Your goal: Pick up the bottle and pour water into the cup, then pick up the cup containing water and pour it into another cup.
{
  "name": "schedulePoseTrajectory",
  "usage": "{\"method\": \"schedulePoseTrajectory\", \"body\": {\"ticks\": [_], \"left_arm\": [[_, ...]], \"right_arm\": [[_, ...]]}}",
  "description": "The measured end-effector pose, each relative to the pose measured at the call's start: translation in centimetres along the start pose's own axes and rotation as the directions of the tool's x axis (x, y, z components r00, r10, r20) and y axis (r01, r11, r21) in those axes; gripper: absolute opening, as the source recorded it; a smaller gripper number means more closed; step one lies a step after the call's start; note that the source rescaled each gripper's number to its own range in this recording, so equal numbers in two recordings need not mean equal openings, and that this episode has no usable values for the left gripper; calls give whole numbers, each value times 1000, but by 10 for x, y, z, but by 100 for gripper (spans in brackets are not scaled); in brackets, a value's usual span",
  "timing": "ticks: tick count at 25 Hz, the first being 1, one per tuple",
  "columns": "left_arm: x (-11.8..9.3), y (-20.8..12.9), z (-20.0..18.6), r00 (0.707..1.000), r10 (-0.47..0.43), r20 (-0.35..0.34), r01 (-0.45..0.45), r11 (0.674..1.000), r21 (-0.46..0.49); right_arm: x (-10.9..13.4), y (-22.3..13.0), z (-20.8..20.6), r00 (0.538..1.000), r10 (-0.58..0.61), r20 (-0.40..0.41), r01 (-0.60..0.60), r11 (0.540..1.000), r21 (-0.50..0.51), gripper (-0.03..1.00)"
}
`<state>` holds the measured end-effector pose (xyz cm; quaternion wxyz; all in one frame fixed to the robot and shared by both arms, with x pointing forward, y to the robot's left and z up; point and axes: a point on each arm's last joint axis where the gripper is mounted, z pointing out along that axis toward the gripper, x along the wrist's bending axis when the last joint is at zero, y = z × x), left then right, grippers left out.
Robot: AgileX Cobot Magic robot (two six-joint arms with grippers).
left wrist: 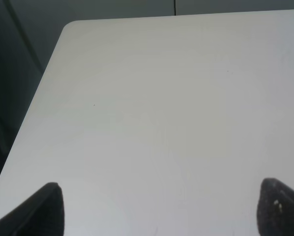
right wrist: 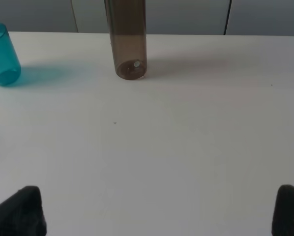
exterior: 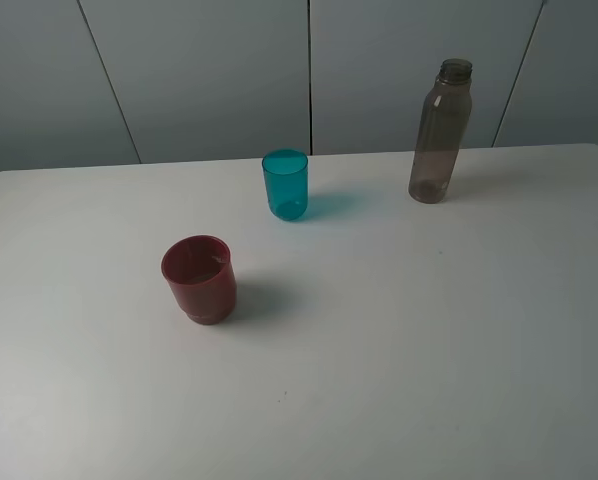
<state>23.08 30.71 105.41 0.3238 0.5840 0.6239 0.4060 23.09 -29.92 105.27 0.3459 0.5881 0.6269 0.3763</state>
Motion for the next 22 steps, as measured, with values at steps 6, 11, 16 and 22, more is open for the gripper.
{"method": "schedulePoseTrajectory", "body": {"ticks": [6, 11, 16, 22], "left_arm": [[0, 0, 0, 1000, 0, 0, 0, 1000, 0], [0, 0, 0, 1000, 0, 0, 0, 1000, 0], [0, 0, 0, 1000, 0, 0, 0, 1000, 0], [0, 0, 0, 1000, 0, 0, 0, 1000, 0]], "right_arm": [[0, 0, 0, 1000, 0, 0, 0, 1000, -1, 99], [0, 0, 0, 1000, -2, 0, 2, 1000, -1, 99], [0, 0, 0, 1000, -10, 0, 10, 1000, -1, 99], [1, 0, 0, 1000, -22, -13, 22, 1000, -1, 99]]}}
